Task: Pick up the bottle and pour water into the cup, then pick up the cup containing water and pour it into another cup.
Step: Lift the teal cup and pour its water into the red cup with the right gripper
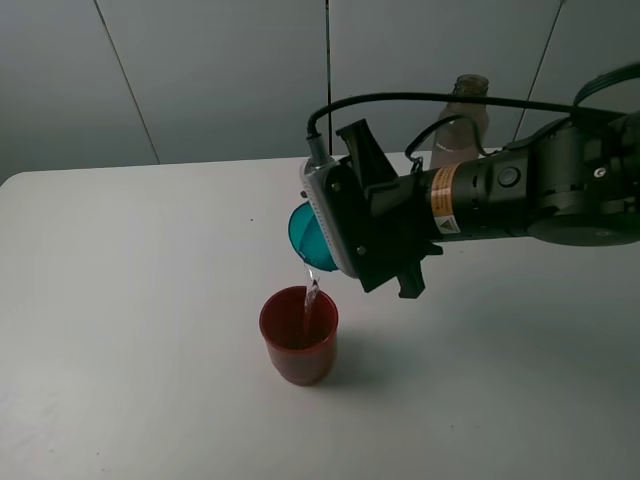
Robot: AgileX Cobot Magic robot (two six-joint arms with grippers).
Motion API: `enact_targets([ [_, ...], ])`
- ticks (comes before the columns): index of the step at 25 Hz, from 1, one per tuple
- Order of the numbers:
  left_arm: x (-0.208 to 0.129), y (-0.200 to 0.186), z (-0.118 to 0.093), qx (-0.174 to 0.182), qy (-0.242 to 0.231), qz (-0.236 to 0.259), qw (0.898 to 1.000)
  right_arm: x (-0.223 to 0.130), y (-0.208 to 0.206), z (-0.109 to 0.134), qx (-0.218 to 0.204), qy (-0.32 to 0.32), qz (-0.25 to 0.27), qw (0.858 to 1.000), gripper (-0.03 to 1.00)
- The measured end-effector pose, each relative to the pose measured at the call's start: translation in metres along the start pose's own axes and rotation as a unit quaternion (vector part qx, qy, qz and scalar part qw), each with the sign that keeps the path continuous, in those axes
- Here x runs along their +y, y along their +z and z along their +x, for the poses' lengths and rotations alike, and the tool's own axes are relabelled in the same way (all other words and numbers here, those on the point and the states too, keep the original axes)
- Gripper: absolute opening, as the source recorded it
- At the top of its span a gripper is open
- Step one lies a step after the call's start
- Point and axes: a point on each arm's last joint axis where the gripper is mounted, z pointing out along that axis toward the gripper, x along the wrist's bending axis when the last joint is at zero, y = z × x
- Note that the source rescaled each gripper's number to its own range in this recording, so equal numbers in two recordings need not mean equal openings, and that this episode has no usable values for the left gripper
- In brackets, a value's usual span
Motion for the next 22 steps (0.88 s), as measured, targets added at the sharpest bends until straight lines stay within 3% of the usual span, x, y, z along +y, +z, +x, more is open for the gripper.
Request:
enact_targets([
  [22,0.0,0.0,0.0,0.0,0.0,0.0,1.0,0.001,0.01,-0.01,-0.015,-0.043,-0.011,0.999,0.06],
])
